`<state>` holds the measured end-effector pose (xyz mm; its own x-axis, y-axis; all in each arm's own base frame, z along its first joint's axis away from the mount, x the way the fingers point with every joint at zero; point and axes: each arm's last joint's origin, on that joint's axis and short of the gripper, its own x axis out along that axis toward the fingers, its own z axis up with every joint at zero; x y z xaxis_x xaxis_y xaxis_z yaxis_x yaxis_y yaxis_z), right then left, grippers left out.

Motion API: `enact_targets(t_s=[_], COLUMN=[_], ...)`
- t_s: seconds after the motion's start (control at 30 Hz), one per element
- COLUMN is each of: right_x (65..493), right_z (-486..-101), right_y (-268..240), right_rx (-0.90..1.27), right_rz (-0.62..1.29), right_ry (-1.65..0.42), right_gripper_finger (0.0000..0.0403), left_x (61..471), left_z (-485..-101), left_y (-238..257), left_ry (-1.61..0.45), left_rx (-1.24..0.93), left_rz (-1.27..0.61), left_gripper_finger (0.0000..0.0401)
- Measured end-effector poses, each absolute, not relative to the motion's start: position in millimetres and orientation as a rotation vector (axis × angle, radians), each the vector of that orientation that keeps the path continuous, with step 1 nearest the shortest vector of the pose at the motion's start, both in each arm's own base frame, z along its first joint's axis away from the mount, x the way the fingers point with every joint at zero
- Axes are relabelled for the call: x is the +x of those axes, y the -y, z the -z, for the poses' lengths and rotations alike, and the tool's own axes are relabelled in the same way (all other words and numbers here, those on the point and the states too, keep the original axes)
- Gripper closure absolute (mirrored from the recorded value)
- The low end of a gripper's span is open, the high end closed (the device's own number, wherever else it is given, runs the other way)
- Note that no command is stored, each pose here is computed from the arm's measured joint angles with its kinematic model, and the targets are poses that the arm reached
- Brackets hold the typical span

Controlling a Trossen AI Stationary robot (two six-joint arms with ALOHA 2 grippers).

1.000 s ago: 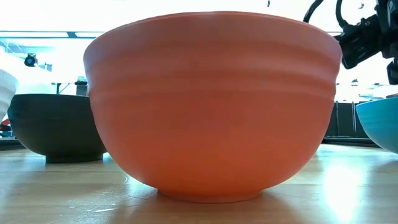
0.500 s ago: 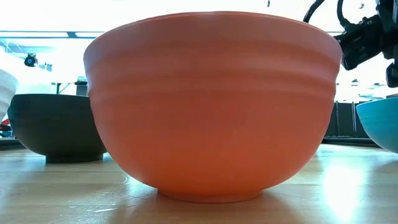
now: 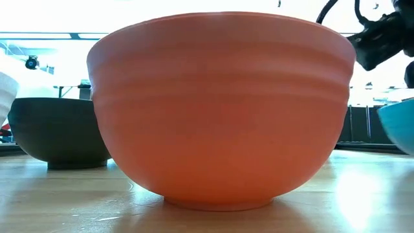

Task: Nest bowls inside each other
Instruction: Stack the blue bowl on top of the green bowl

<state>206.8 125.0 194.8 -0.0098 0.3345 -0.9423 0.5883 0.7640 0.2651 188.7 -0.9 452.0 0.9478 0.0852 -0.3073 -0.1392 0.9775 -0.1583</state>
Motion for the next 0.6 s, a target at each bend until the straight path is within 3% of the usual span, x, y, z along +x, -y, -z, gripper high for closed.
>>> enact_targets(t_s=[0.3,0.6], right_x=[202.4,192.8], right_z=[-249.1,-337.5], right_y=[-120.2,-103.9], right_rx=[0.660,0.634], right_rz=[0.188,0.224], right_ry=[-1.684,-1.608], right_gripper_finger=[0.0383,0.0383], left_x=[188.7,188.7], left_z=[-452.0,-452.1], left_y=[0.6,0.6], left_ry=[-0.304,-0.304], left_rx=[-0.172,-0.171], left_rz=[-0.117,-0.119], left_gripper_finger=[0.0401,0.0401])
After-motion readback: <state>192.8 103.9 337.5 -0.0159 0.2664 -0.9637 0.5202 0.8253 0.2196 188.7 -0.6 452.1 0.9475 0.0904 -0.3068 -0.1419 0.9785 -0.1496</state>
